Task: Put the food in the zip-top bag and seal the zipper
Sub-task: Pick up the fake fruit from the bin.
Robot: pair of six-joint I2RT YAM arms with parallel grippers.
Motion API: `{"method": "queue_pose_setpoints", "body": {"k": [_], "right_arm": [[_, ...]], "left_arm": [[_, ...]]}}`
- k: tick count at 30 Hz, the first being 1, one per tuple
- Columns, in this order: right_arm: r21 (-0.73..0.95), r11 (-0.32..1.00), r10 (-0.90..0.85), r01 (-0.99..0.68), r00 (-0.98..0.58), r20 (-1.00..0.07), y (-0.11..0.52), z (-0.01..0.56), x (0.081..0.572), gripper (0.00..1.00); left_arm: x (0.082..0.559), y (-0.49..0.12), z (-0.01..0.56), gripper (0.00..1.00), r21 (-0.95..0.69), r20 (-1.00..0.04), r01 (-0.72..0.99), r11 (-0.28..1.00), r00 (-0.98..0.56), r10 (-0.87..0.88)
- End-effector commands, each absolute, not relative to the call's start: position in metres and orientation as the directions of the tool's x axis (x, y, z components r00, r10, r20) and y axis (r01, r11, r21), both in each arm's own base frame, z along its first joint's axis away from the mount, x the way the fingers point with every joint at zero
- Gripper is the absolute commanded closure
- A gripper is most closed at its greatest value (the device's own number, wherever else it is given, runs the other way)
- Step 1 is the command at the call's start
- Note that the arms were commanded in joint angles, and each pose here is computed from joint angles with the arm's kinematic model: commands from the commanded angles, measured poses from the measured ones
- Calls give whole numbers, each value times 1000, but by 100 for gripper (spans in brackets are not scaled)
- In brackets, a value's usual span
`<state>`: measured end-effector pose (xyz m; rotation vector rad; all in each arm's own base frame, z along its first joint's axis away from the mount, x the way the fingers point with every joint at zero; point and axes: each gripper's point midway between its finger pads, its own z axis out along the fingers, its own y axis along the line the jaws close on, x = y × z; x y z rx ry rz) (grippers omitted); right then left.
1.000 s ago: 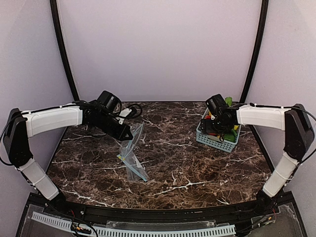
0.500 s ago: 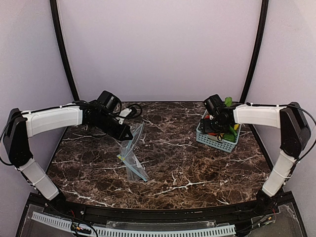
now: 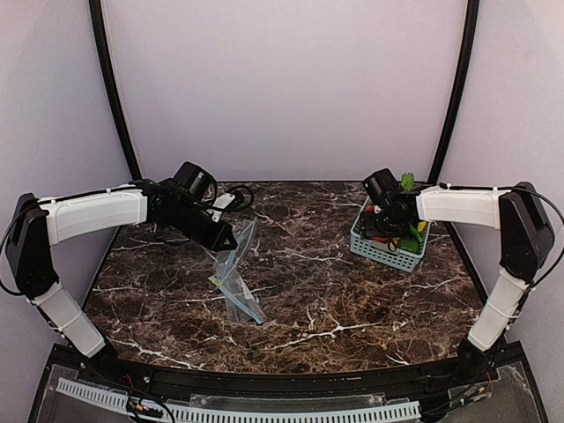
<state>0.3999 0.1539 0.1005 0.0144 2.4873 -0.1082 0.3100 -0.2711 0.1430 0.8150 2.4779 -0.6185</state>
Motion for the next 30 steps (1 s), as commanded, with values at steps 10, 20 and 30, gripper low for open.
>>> {"method": "queue_pose_setpoints", "body": {"k": [10,20,30], "right_arm": [[-20,999,20,44,-746,-666,150,132,398,33],[192,968,30,-163,-682,-731,176,193,353,35],[395,777,34,-489,-595,-803,225,275,292,36]], "left_arm": [[307,-267,152,99,-256,-567,644,721,-704,427],[308,-271,185,99,-283,-635,642,713,-683,362],[287,-318,265,99,-612,-688,605,509,-725,34]]}}
